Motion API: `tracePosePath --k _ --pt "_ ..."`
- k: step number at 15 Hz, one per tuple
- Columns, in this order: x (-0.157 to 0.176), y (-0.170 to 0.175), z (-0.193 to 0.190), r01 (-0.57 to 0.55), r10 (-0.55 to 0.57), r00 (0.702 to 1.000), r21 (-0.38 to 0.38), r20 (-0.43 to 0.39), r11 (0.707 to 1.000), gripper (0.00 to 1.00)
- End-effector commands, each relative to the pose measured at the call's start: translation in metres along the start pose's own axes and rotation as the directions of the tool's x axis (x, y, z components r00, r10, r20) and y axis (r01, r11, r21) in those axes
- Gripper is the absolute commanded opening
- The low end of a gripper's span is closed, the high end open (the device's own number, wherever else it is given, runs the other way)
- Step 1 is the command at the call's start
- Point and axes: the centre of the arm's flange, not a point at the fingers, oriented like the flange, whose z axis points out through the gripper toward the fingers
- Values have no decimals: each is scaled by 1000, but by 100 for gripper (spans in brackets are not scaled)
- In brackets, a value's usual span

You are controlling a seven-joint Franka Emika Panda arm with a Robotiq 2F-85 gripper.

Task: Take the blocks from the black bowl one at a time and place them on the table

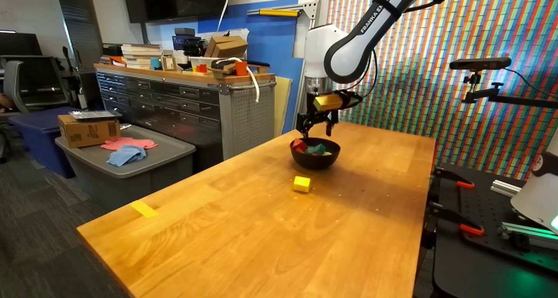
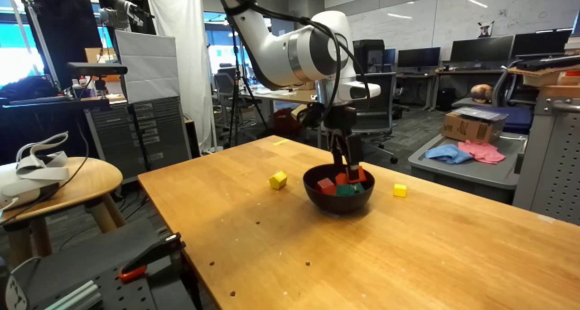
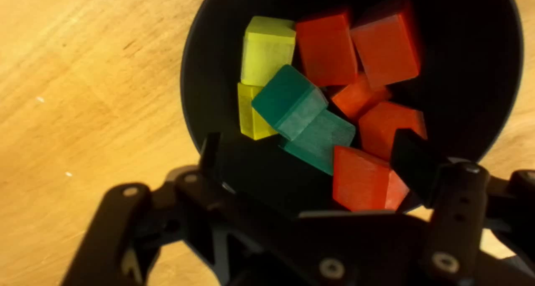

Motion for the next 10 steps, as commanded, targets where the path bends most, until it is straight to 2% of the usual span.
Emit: tracePosePath --k 1,3,4,7,9,10 --pt "-2 -4 15 -52 52 997 -9 -54 999 96" --pt "-5 -5 21 -68 67 996 -7 -58 998 71" --pt "-6 -6 24 -78 77 995 -4 -59 997 68" --pt "-10 -7 31 -95 94 995 -7 -45 995 41" --pt "-13 -5 35 -100 100 995 -16 -32 995 30" --pt "-13 -4 34 -103 103 994 -19 -34 994 31"
